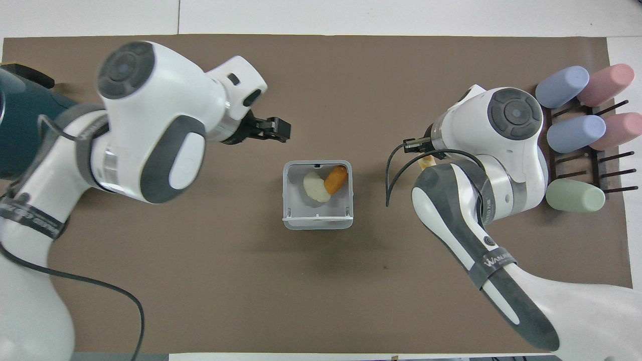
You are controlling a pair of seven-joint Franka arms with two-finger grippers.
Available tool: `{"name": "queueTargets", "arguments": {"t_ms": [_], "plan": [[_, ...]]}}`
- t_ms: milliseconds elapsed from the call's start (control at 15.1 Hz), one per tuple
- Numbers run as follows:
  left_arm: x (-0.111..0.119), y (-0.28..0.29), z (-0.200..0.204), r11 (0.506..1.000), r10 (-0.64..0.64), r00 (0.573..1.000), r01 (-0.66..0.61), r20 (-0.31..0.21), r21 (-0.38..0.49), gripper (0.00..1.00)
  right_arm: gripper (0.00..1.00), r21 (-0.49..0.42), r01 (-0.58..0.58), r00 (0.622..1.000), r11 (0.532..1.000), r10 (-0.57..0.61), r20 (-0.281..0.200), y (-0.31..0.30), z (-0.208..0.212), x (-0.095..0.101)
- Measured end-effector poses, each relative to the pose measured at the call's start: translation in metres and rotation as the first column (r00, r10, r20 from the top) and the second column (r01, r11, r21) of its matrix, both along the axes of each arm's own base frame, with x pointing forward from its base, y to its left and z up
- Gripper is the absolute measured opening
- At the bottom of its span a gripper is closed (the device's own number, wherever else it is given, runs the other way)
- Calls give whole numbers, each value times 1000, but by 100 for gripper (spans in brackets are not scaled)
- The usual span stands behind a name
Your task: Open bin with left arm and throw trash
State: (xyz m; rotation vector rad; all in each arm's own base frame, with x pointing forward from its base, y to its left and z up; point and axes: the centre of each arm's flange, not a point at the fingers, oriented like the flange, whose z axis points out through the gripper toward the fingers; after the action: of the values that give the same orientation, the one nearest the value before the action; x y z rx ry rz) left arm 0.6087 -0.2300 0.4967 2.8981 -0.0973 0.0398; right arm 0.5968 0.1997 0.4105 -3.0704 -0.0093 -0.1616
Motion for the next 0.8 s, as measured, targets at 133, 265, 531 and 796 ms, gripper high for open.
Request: {"name": "queueTargets", "arguments": {"t_ms": [133, 265, 531, 796], "plan": [[10, 61, 15, 999, 21, 1000, -21, -5, 35, 100, 1, 38, 103, 995, 994, -103, 10, 46, 21, -9], [4, 106, 38, 998, 2, 1000, -1, -18, 56, 100, 1, 88, 200, 980, 976, -201, -3, 94, 27, -26], [-34, 170, 92, 990, -42, 997, 50, -61, 130, 100, 1, 161, 312, 949, 936, -316, -6, 147, 26, -47], [-75, 173, 127, 974, -67, 992, 89, -111, 209, 100, 9, 194, 361, 931, 912, -364, -22, 161, 18, -55]]}}
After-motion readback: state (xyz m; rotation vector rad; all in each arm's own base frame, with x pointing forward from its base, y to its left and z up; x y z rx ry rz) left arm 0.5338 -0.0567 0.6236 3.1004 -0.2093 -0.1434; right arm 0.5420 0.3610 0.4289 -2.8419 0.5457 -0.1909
